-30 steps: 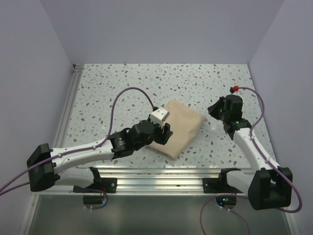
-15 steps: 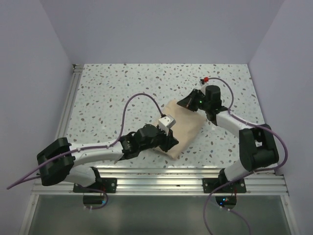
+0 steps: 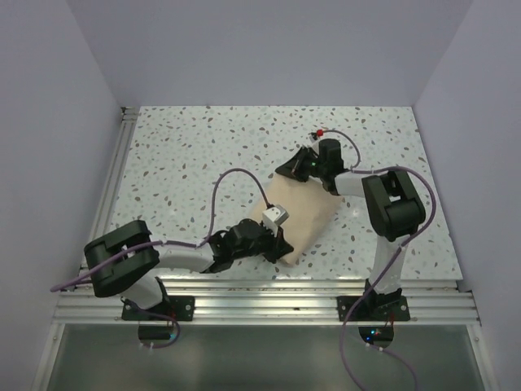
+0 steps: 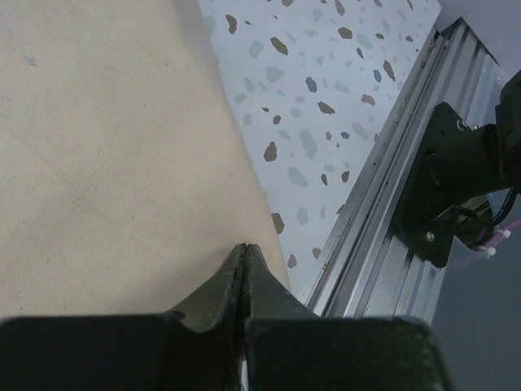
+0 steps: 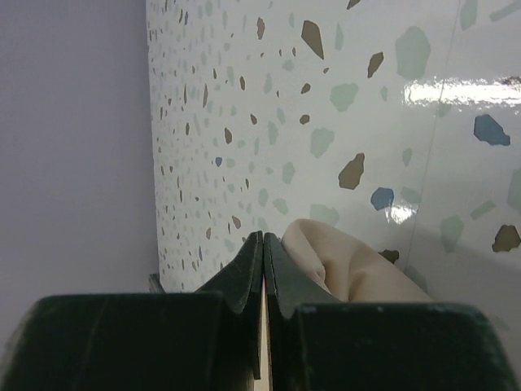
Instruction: Prepare the surgical pack
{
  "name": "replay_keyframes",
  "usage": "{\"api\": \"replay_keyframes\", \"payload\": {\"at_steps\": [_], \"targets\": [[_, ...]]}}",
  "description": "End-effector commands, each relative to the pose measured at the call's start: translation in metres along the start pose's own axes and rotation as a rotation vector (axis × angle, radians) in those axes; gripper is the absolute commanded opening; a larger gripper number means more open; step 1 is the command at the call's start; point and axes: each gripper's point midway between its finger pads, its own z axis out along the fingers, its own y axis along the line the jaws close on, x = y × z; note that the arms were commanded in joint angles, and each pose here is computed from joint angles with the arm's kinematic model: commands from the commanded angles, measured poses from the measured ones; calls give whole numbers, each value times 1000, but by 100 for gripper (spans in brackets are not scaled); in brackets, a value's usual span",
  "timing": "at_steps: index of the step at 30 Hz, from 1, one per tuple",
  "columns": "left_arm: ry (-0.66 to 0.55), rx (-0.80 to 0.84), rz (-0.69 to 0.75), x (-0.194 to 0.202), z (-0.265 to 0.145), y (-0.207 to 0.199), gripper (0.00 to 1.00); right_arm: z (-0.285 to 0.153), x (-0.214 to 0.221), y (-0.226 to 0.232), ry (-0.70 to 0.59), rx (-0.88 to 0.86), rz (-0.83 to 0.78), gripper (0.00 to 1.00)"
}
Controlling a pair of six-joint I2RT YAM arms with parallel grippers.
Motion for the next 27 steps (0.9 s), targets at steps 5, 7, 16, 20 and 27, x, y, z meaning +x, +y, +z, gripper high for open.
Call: {"api": "replay_keyframes", "payload": {"at_steps": [5, 7, 16, 20, 27], "targets": [[-56, -20, 65, 3, 8, -19, 0, 26, -36, -13, -32, 21, 29, 0], [-49, -79, 105, 8, 7, -18, 0, 27, -41, -19, -36, 32, 36, 0], [-123, -150, 133, -33, -19, -21, 11, -1, -78, 19, -81, 12, -101, 11], [-165, -209, 114, -57, -45, -2, 27, -47, -91, 49, -166, 28, -236, 46], [-350, -446, 7, -106, -128, 74, 77, -132, -83, 63, -361, 123, -409, 72]]}}
